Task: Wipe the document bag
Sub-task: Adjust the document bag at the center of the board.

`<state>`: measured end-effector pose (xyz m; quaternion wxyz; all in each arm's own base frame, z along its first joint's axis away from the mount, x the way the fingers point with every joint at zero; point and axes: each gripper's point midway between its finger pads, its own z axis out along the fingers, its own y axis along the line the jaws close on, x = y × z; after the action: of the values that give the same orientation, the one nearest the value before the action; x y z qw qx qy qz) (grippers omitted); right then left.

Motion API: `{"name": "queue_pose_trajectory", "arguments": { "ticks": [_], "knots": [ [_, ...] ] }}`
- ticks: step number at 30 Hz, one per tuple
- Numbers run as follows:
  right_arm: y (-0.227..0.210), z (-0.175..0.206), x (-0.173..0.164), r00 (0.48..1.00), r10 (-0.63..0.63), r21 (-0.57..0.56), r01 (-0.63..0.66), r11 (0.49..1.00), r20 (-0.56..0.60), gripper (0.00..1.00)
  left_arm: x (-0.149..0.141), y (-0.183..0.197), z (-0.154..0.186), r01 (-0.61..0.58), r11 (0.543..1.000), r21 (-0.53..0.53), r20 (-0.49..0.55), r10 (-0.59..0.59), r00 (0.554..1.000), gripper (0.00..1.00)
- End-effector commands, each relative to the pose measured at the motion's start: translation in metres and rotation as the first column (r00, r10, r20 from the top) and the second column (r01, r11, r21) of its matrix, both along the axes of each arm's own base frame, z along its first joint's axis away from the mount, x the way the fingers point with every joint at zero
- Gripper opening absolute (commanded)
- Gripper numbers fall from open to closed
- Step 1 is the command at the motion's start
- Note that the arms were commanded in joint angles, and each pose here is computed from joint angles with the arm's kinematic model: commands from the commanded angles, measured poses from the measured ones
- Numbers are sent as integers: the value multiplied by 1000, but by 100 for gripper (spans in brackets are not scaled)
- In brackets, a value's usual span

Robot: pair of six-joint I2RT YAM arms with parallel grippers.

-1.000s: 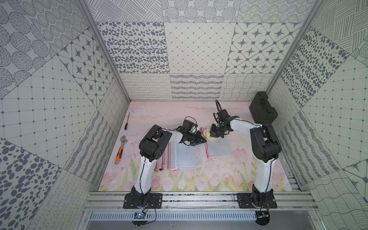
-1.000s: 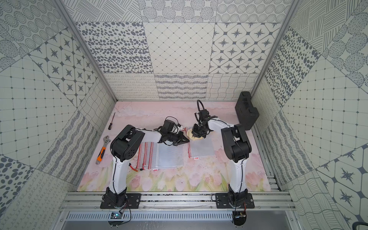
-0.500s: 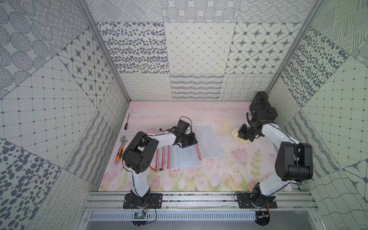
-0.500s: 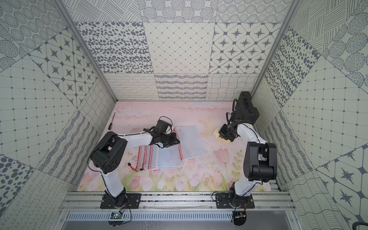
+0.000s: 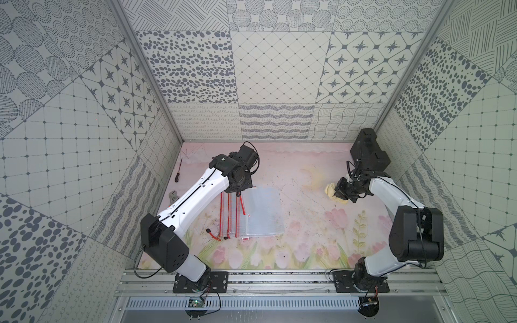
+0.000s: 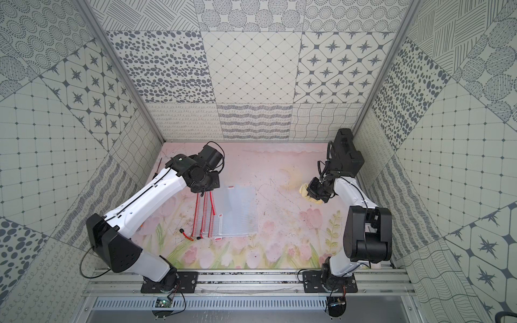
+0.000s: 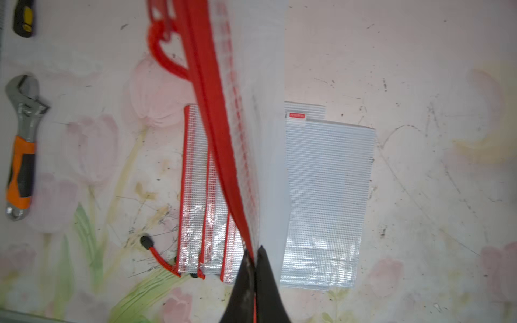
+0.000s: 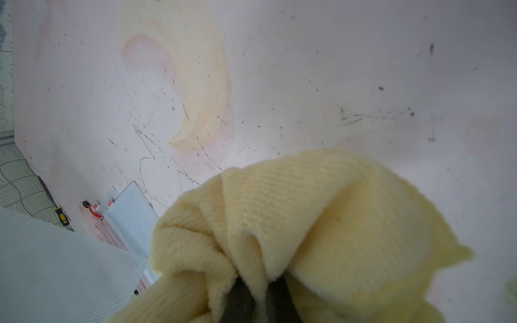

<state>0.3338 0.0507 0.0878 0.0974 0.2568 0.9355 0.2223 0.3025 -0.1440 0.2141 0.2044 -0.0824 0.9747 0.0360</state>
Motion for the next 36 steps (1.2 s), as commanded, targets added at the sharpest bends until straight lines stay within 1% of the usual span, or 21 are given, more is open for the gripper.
{"name": "queue_pose_trajectory", "arguments": {
  "ticks": [1,3,5,7,9,10,14,16,18,20,22,23,25,27,29,31,32,33,34,36],
  "knots": [
    [10,7,-4,999,28,18,-28,999,36,0,-57,76,34,90,850,519,-225,34,974,0],
    [10,8,-7,999,26,18,-27,999,42,0,-45,59,36,122,843,524,-212,-9,977,0],
    [12,10,-10,999,32,24,-33,999,44,0,-35,41,29,168,835,524,-240,-44,970,0],
    [14,11,-13,998,38,27,-39,999,47,0,-28,23,12,246,819,519,-316,-84,945,0],
    [15,14,-16,998,47,25,-48,999,48,0,-23,3,-6,324,783,531,-377,-124,918,0],
    [14,16,-18,998,50,20,-51,998,49,0,-21,-10,-14,360,765,534,-398,-148,905,0],
    [12,24,-25,997,61,-1,-61,998,57,0,-17,-64,-37,465,726,506,-433,-253,865,0],
    [11,28,-28,996,65,-6,-65,998,62,0,-17,-98,-39,512,725,461,-418,-332,846,0],
    [12,29,-30,996,68,-5,-67,998,62,0,-17,-125,-38,531,744,405,-386,-388,837,0],
    [12,28,-33,996,72,-3,-72,997,59,0,-17,-149,-40,547,769,331,-358,-434,827,0],
    [13,28,-35,995,78,-1,-78,997,55,0,-20,-174,-51,577,784,229,-351,-486,800,0],
    [13,28,-36,995,79,-2,-79,997,55,0,-21,-184,-57,591,786,181,-349,-510,786,0],
    [12,30,-38,995,83,-8,-83,997,58,0,-28,-210,-70,613,789,51,-341,-563,753,4],
    [11,33,-40,994,86,-19,-85,996,63,0,-35,-235,-77,616,784,-80,-316,-606,730,8],
    [8,37,-42,994,89,-36,-87,996,64,0,-41,-260,-78,616,759,-213,-271,-651,709,12],
    [7,45,-42,993,90,-47,-87,995,72,0,-45,-284,-66,624,707,-333,-192,-699,689,17],
    [8,49,-41,993,89,-48,-85,995,83,0,-45,-293,-59,633,679,-372,-152,-717,680,21],
    [10,52,-40,992,93,-47,-89,995,90,0,-44,-301,-50,646,646,-406,-102,-735,671,28],
    [14,55,-38,990,103,-46,-99,994,96,0,-41,-306,-39,657,615,-436,-52,-746,664,38],
    [29,60,-34,985,140,-53,-135,989,101,0,-34,-309,-20,664,553,-503,27,-758,651,50]
  ]
}}
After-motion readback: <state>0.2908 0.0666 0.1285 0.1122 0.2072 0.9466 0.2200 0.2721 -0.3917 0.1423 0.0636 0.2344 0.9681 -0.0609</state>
